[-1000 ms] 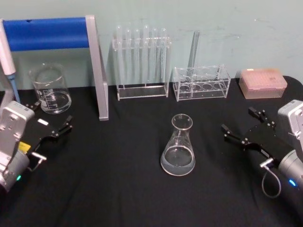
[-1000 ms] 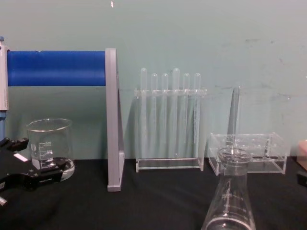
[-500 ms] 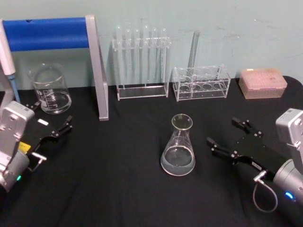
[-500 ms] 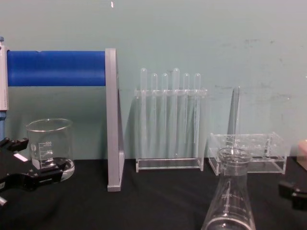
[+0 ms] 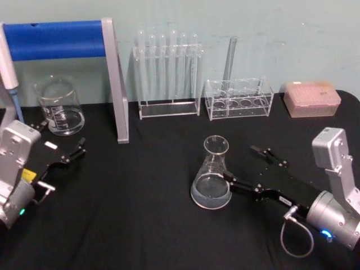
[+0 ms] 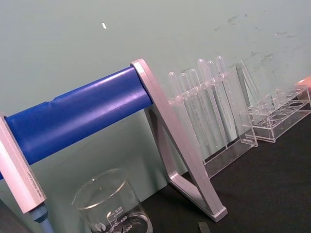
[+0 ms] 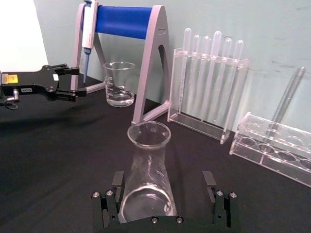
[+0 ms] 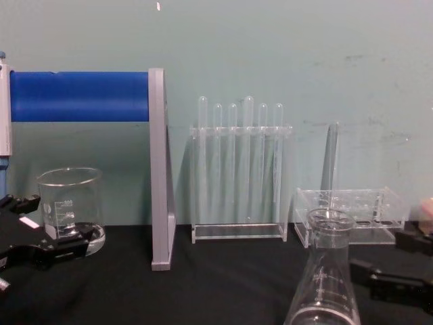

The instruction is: Grasp the erlenmeyer flask with one hand, shake it three times, then place it back.

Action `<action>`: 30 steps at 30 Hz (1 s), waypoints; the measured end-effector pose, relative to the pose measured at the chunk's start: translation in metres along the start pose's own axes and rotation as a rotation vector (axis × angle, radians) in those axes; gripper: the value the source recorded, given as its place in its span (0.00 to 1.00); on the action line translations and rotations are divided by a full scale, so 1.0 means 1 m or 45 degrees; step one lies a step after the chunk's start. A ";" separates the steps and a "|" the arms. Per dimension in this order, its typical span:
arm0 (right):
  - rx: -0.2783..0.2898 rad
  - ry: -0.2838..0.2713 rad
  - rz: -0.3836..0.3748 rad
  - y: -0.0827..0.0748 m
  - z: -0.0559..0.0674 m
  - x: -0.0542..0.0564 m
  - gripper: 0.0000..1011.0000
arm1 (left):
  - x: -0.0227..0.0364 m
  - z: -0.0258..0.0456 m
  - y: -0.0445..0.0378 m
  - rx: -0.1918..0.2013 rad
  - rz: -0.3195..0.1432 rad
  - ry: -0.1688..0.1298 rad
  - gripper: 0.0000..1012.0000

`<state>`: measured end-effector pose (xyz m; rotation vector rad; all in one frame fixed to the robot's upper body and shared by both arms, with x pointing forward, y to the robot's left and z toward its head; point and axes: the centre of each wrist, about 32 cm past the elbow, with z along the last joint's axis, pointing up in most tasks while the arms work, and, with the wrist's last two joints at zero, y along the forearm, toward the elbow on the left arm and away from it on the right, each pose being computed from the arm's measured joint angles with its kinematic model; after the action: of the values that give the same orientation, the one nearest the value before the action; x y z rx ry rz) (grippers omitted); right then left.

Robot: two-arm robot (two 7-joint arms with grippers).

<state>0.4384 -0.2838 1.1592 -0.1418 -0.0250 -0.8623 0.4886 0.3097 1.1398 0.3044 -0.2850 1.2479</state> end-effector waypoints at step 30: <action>0.011 0.002 0.012 0.053 0.001 -0.007 0.99 | 0.0000 0.0000 0.0000 0.000 0.000 0.000 0.99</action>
<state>0.4743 -0.2444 1.1534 -0.1330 -0.0269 -0.8525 0.4886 0.3097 1.1398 0.3044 -0.2851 1.2479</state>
